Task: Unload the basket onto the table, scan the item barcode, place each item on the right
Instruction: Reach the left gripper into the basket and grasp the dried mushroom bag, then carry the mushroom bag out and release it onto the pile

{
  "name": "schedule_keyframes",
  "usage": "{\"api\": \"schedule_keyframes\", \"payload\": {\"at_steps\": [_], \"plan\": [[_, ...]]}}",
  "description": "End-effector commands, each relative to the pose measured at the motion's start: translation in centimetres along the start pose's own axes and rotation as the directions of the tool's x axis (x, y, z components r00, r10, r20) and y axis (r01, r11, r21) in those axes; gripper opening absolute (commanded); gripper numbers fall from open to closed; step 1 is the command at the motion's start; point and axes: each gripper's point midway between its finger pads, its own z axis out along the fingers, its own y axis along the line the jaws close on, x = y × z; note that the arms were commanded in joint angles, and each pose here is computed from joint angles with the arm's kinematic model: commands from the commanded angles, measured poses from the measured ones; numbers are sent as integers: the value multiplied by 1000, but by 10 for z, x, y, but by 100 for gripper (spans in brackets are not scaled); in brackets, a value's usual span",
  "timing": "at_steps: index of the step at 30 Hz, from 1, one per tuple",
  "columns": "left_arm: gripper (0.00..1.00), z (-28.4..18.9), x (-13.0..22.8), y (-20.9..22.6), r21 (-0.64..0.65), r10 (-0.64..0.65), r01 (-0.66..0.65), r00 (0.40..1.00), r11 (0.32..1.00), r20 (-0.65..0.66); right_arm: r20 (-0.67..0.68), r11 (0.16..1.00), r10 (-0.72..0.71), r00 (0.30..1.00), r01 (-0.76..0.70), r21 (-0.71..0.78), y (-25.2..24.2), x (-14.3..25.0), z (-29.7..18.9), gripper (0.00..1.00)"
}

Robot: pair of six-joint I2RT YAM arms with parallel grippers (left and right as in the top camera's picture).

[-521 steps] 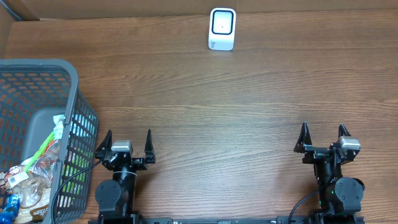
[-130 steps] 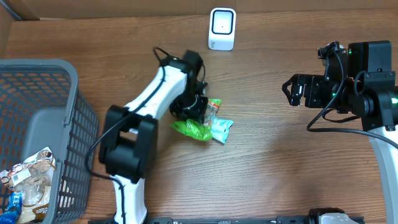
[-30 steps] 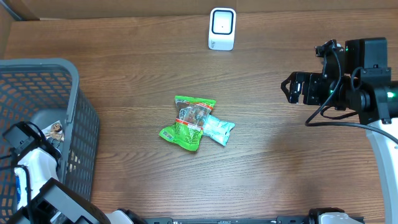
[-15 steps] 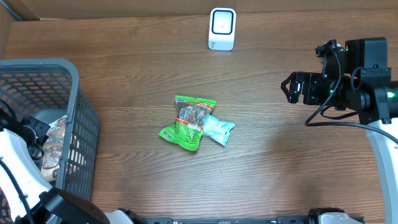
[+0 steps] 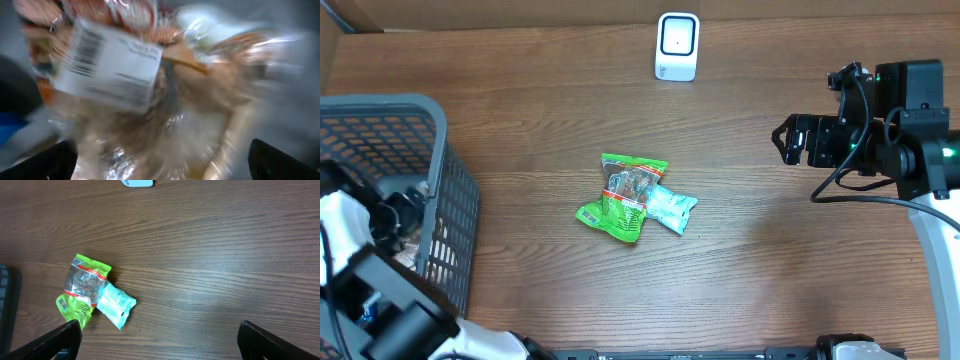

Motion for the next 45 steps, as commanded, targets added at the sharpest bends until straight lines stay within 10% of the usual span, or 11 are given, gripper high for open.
{"api": "schedule_keyframes", "payload": {"at_steps": [1, 6, 10, 12, 21, 32, 45], "plan": [[100, 28, 13, -1, -5, 56, -57, 994, 998, -91, 19, 1000, -5, 1000, 5, -10, 3, -6, -4, 100], [89, 45, 20, 0, -8, 55, -56, 989, 998, -140, 19, 1000, -5, 1000, 5, -10, 3, -6, -4, 100], [20, 45, 19, 0, -8, 49, -51, 989, 999, -138, 18, 1000, -5, 1000, 5, -10, 3, -5, -4, 100], [4, 44, 19, 0, -9, 41, -43, 990, 999, -138, 18, 1000, -4, 1000, 5, -10, 3, -5, -4, 100], [4, -4, -5, -11, 30, 13, -9, 990, 1000, -138, 19, 1000, -4, 1000, 5, -10, 3, -6, -4, 100], [4, -197, -53, -69, 328, 29, -50, 997, 943, 67, 18, 1000, -4, 1000, 4, -10, 3, -5, -4, 100], [4, -353, 25, -179, 403, 319, -526, 819, 749, 477, 11, 1000, -2, 1000, 2, -9, 3, -4, -4, 100]]}}
